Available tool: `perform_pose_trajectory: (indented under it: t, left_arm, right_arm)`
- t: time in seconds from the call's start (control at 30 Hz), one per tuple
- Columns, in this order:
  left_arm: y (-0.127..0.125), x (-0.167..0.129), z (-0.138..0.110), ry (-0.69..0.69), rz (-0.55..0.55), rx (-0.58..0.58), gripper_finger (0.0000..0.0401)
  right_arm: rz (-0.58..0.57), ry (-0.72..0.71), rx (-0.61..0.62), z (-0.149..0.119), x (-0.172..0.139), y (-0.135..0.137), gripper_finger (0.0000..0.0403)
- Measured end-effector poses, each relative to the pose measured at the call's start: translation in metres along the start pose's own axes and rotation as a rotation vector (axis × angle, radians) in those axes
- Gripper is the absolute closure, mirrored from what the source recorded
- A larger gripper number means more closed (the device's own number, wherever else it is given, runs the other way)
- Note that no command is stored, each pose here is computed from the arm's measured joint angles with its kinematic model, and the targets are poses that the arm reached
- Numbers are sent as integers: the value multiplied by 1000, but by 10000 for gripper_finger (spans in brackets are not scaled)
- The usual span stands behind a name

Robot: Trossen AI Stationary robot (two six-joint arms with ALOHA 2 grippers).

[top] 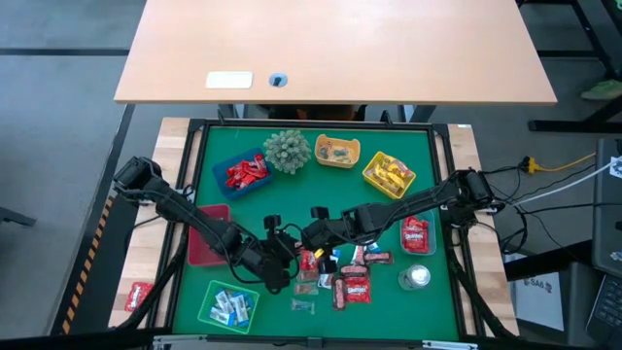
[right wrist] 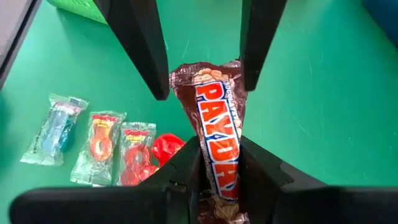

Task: Sort candy
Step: Put the brown chocolate into the red bin

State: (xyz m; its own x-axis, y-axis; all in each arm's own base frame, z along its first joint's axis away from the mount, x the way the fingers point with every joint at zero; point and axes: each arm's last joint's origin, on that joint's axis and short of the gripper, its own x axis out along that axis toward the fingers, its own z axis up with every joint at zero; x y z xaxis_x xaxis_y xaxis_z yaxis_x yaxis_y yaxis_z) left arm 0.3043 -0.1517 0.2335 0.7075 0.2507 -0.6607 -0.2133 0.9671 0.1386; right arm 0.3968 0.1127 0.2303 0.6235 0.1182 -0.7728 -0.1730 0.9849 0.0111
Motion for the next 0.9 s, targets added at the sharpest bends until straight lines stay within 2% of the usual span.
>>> perform_pose_trajectory:
  t: [0.33, 0.67, 0.9]
  left_arm:
    - [3, 2, 0, 26, -26, -6, 242]
    - [10, 6, -2, 94, -33, 7, 244]
    - [10, 7, -2, 97, -32, 6, 290]
  right_arm:
    - [14, -91, 5, 9, 0, 1, 313]
    - [36, -107, 5, 10, -1, 2, 313]
    - [36, -107, 5, 10, 0, 2, 313]
